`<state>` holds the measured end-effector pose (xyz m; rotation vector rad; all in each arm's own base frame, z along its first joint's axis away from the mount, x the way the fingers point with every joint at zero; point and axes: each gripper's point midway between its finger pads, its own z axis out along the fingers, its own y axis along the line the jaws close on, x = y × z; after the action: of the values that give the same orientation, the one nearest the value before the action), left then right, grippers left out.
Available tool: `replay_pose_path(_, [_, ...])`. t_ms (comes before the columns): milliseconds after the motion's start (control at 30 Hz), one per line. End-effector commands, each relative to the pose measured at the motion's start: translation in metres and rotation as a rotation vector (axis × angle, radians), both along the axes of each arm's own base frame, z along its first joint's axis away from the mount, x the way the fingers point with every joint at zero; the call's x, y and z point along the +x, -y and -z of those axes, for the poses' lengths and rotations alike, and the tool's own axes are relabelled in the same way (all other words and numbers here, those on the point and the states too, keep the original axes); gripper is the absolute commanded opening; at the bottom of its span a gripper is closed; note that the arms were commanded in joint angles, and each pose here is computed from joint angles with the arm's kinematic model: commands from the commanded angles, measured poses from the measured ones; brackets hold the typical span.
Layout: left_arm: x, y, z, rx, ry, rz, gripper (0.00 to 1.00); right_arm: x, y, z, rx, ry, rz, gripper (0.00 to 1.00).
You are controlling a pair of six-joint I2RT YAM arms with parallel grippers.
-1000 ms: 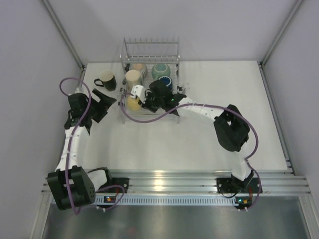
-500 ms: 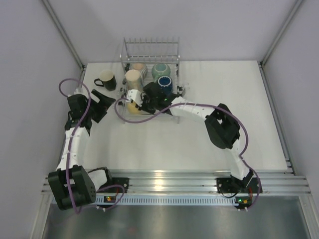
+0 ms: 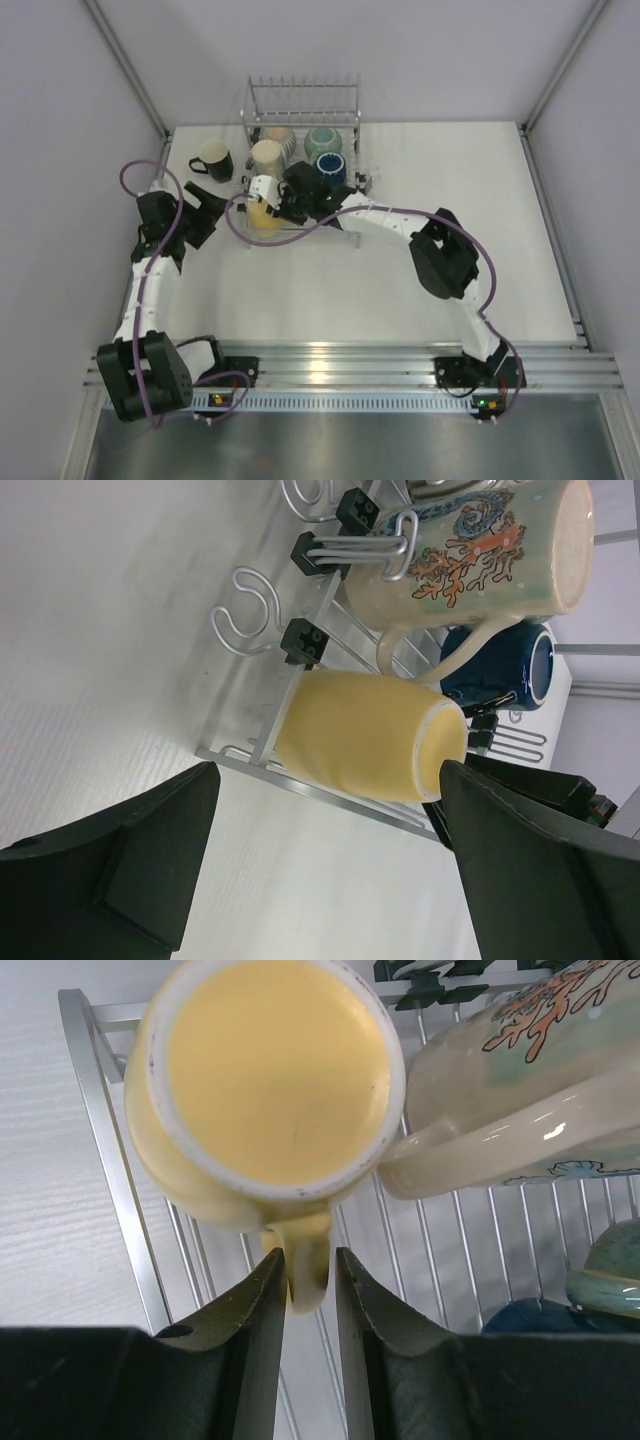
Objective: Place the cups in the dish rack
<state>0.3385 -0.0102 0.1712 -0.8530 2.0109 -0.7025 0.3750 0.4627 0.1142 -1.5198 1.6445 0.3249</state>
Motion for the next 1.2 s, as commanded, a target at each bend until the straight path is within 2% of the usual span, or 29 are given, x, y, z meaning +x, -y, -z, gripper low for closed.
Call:
replay_pose_path(0, [0.007, -0.005, -0.011, 0.012, 0.061, -0.013, 0.97, -0.003, -0.018, -0.033, 0.068, 0.046, -0.025, 0.27])
replay_pose_path(400, [0.007, -0.008, -0.014, 0.042, 0.074, -0.014, 0.96, -0.016, 0.006, -0.072, 0.142, 0.07, 0.028, 0.27])
replay_pose_path(633, [0.008, -0.002, -0.017, 0.039, 0.087, 0.038, 0.96, -0.02, 0.027, -0.104, 0.217, 0.031, 0.134, 0.28])
replay_pose_path(800, [0.013, -0.001, -0.017, 0.051, 0.089, 0.064, 0.96, -0.043, 0.051, -0.162, 0.36, -0.011, 0.212, 0.38])
replay_pose_path(833, [0.018, -0.003, -0.022, 0.064, 0.098, 0.065, 0.96, -0.047, 0.056, -0.169, 0.402, -0.04, 0.251, 0.42])
replay_pose_path(867, [0.023, -0.008, -0.024, 0.082, 0.097, 0.051, 0.96, -0.056, 0.068, -0.18, 0.438, -0.046, 0.27, 0.5])
replay_pose_path(933, [0.036, -0.017, -0.035, 0.118, 0.094, 0.033, 0.96, -0.072, 0.087, -0.191, 0.505, -0.088, 0.317, 0.6])
replay_pose_path(1100, [0.068, -0.046, -0.061, 0.179, 0.087, -0.074, 0.96, -0.111, 0.116, -0.196, 0.618, -0.207, 0.351, 0.71])
replay_pose_path(1167, [0.079, -0.055, -0.056, 0.179, 0.062, -0.116, 0.96, -0.128, 0.131, -0.199, 0.657, -0.226, 0.342, 0.76])
